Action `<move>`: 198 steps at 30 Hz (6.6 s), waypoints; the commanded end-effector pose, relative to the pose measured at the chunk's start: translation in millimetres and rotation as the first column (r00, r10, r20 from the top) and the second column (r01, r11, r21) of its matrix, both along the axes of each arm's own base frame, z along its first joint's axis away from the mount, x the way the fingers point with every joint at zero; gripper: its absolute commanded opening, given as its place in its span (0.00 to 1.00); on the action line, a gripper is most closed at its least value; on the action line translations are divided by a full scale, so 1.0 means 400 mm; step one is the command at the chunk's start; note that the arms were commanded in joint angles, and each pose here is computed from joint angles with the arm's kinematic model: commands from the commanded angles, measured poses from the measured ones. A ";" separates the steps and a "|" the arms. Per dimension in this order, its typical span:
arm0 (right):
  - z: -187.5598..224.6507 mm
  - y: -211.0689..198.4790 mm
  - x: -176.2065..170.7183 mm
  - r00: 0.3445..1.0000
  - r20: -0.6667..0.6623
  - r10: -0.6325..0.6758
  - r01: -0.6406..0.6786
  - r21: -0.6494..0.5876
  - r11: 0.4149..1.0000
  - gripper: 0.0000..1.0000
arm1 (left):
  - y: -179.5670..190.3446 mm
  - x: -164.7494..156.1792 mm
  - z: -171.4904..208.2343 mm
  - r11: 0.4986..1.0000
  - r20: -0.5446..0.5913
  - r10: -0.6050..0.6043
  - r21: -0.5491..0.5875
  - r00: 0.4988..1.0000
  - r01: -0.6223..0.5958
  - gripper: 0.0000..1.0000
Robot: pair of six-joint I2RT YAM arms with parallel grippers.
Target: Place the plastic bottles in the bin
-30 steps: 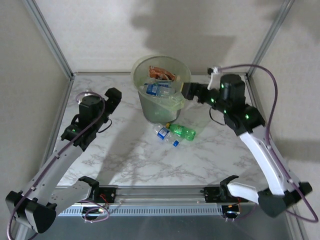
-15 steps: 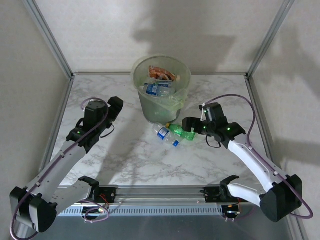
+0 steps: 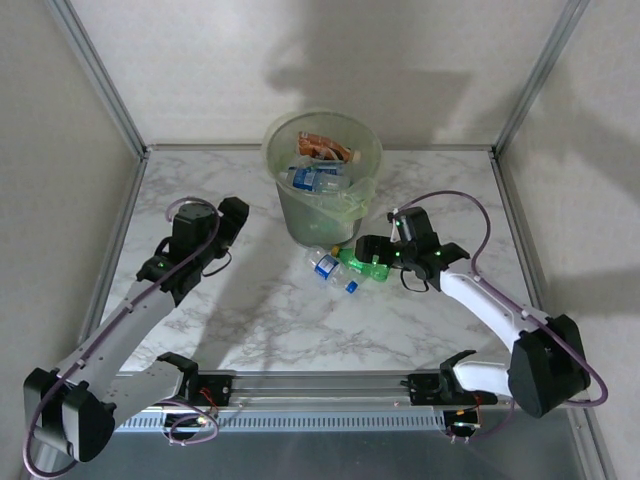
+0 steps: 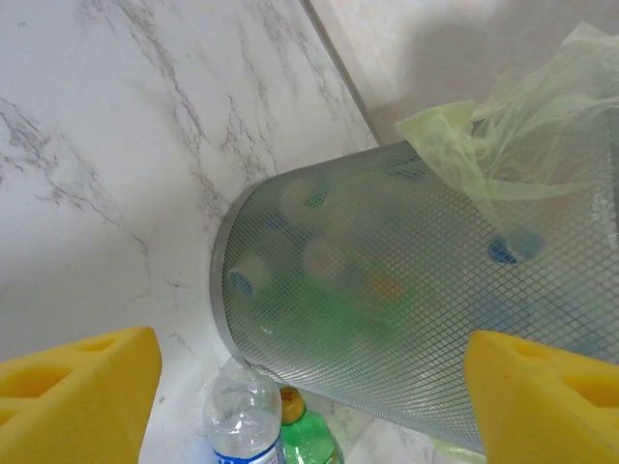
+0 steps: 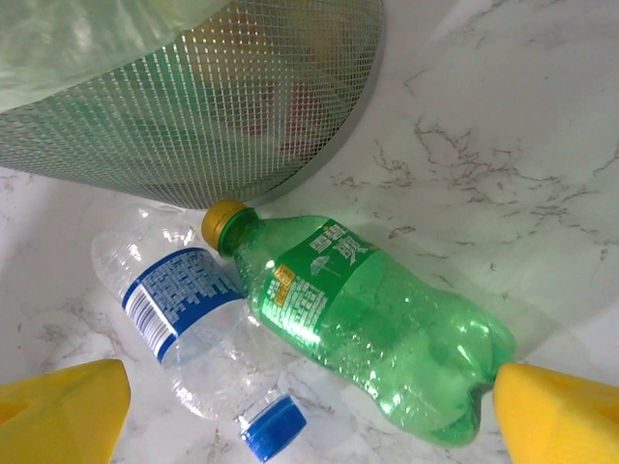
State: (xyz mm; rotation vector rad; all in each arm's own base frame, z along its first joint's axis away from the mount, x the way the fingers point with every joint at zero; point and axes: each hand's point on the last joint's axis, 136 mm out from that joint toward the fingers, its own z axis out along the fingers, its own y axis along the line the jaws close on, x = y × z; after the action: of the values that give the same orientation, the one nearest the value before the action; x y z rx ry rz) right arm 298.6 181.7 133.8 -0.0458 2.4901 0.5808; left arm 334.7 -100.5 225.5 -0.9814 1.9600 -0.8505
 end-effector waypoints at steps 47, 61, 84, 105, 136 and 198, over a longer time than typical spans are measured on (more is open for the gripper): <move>-0.155 0.091 -0.040 0.989 -0.113 0.098 -0.104 -0.043 0.994 0.87 | -0.027 0.002 -0.094 0.998 -0.059 -0.042 -0.047 0.997 0.040 0.75; -0.225 0.114 -0.105 0.977 -0.181 0.116 -0.136 -0.103 0.985 0.83 | -0.031 0.002 -0.099 0.997 -0.059 -0.048 -0.055 0.997 0.044 0.74; -0.245 0.135 -0.167 0.968 -0.211 0.132 -0.153 -0.087 0.984 0.72 | -0.035 0.005 -0.111 0.997 -0.069 -0.050 -0.059 0.996 0.046 0.73; -0.075 0.110 -0.232 0.985 -0.131 0.111 -0.122 -0.078 0.990 0.56 | -0.025 0.007 -0.055 0.998 -0.023 -0.044 -0.034 0.999 0.043 0.73; 0.628 0.122 0.208 0.925 0.377 0.048 -0.006 -0.114 0.993 0.52 | -0.046 -0.012 -0.092 0.998 -0.044 -0.062 -0.036 0.997 0.061 0.73; 0.418 -0.045 -0.095 0.968 0.221 -0.118 0.102 0.085 0.991 0.81 | -0.482 -0.162 -0.402 0.544 -0.413 -0.459 0.569 0.786 0.617 0.94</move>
State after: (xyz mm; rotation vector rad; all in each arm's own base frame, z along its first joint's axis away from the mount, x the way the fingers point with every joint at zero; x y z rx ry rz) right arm 265.1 162.1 299.1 0.0392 2.2477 0.5471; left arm 257.3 -295.9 58.9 -0.0282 2.5911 -0.3187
